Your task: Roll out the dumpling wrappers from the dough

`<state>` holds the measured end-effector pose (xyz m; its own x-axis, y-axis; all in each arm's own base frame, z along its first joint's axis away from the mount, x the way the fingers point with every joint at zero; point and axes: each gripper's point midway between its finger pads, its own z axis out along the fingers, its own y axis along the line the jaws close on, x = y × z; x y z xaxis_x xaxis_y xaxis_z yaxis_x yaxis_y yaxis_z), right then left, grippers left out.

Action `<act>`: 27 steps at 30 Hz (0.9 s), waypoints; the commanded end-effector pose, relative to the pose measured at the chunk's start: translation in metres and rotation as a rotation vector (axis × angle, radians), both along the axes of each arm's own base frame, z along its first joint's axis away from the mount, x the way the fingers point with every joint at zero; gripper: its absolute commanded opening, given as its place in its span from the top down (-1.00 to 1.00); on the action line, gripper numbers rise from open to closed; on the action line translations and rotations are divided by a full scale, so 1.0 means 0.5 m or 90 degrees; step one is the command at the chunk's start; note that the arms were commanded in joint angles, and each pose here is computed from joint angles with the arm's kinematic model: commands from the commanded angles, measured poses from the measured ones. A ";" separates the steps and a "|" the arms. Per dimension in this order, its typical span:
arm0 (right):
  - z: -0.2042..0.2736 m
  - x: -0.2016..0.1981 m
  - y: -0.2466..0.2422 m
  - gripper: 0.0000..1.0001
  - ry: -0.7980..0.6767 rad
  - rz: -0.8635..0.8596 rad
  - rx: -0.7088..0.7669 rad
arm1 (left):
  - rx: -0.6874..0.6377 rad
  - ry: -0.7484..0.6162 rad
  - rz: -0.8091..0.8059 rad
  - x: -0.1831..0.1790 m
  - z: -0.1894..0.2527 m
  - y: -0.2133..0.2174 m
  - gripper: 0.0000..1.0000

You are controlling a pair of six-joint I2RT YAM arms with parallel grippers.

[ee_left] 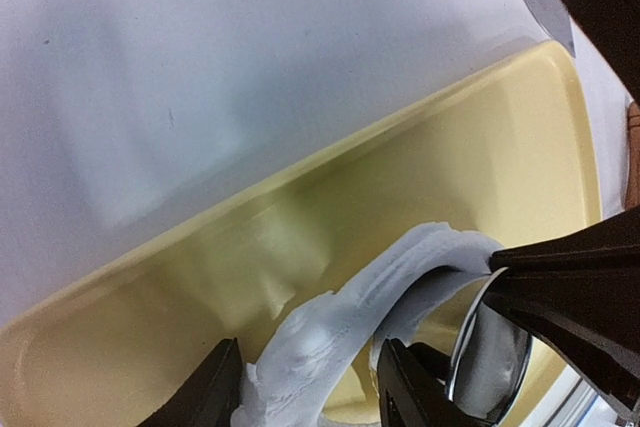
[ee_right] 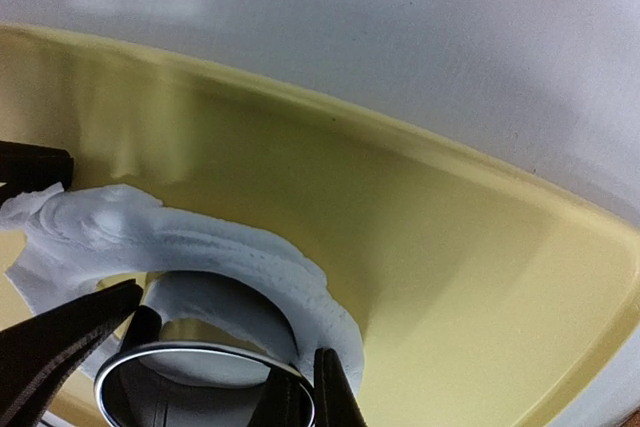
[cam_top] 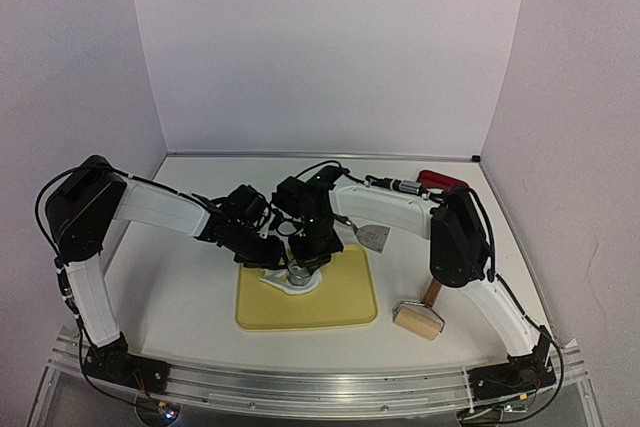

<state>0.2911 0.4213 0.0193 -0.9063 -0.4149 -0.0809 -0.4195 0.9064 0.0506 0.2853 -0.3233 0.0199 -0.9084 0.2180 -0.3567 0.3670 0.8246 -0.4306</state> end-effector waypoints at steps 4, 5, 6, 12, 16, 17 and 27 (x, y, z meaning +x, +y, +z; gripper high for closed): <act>-0.166 -0.074 -0.105 1.00 0.095 0.032 -0.175 | 0.137 0.110 -0.033 -0.161 -0.114 0.082 0.22; -0.166 -0.073 -0.105 1.00 0.094 0.033 -0.175 | 0.132 0.113 -0.039 -0.170 -0.114 0.078 0.23; -0.166 -0.073 -0.105 1.00 0.094 0.033 -0.175 | 0.127 0.115 -0.045 -0.179 -0.113 0.074 0.24; -0.167 -0.070 -0.102 1.00 0.090 0.033 -0.174 | 0.152 0.139 -0.060 -0.227 -0.144 0.065 0.23; -0.168 -0.072 -0.106 1.00 0.092 0.027 -0.177 | 0.233 0.154 -0.036 -0.238 -0.182 0.088 0.49; -0.169 -0.073 -0.106 1.00 0.093 0.026 -0.177 | 0.253 0.158 -0.030 -0.241 -0.192 0.095 0.55; -0.170 -0.064 -0.132 1.00 0.071 -0.005 -0.214 | 0.282 0.153 -0.024 -0.275 -0.191 0.111 1.00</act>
<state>0.2896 0.4165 0.0187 -0.9012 -0.4269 -0.0745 -0.4304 0.9018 0.0380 0.2643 -0.3257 0.0012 -0.8984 0.1591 -0.4094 0.2854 0.9200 -0.2687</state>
